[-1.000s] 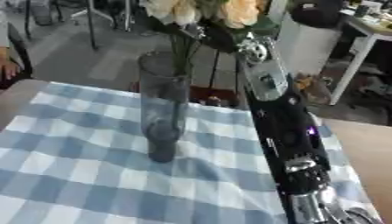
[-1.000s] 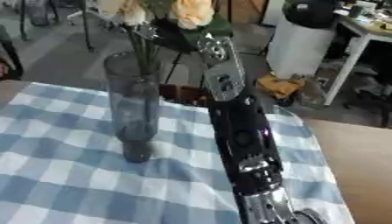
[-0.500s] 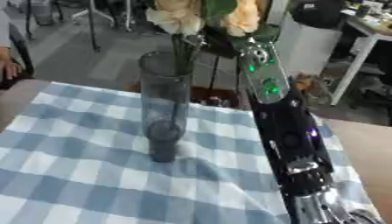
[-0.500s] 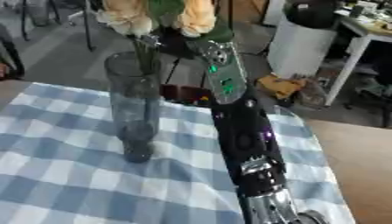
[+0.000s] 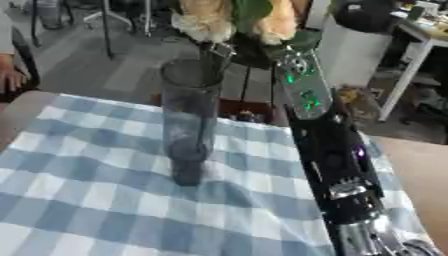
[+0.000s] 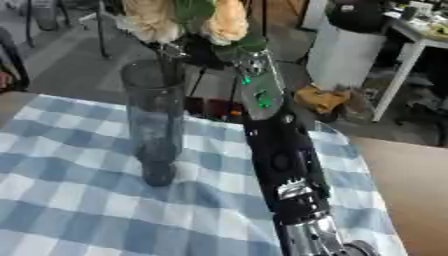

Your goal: Arrange flowers into the vase.

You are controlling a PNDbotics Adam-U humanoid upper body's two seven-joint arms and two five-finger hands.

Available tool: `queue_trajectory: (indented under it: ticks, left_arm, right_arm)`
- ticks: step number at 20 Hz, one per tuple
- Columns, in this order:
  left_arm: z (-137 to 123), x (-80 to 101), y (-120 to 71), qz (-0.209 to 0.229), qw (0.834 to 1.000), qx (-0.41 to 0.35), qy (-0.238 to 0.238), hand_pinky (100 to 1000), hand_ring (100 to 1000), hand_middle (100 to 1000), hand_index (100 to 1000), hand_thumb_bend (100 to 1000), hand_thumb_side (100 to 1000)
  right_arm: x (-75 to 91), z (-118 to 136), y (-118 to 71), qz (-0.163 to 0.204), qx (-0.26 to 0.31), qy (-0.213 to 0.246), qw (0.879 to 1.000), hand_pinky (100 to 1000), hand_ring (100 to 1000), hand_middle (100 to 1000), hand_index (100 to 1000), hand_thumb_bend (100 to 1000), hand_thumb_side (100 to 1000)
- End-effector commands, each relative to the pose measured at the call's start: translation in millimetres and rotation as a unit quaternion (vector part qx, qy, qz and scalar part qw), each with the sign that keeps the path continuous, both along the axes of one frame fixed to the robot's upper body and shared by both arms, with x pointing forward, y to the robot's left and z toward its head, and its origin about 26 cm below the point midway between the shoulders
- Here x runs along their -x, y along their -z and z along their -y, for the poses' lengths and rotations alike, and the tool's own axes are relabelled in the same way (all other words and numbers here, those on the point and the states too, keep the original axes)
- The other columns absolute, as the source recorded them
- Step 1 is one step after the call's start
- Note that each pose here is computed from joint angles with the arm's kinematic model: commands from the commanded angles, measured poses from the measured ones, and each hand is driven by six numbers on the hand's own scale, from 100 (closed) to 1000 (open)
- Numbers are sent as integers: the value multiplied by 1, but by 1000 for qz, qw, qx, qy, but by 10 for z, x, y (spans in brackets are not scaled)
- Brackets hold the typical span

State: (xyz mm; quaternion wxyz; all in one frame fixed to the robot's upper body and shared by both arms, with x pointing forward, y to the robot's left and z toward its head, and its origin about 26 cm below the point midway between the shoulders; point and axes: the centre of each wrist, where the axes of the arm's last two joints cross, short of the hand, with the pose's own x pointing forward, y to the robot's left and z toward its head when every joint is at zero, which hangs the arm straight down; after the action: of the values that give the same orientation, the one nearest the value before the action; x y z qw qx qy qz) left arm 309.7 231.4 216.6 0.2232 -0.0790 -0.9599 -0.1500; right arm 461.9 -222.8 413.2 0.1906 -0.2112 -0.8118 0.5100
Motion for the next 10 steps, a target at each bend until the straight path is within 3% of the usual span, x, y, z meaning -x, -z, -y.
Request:
queue_trajectory:
  ticks: [1,10]
  left_arm:
    - [-4,23,-52,9,1000,-4,0,505,607,493,871,100,878]
    - [-4,24,-47,7,1000,-7,0,505,607,493,872,100,879]
  right_arm:
    - [65,118,-162,29,98,-16,995,859,882,100,930,527,1000]
    - [60,151,-168,19,133,-33,990,877,911,100,965,591,1000]
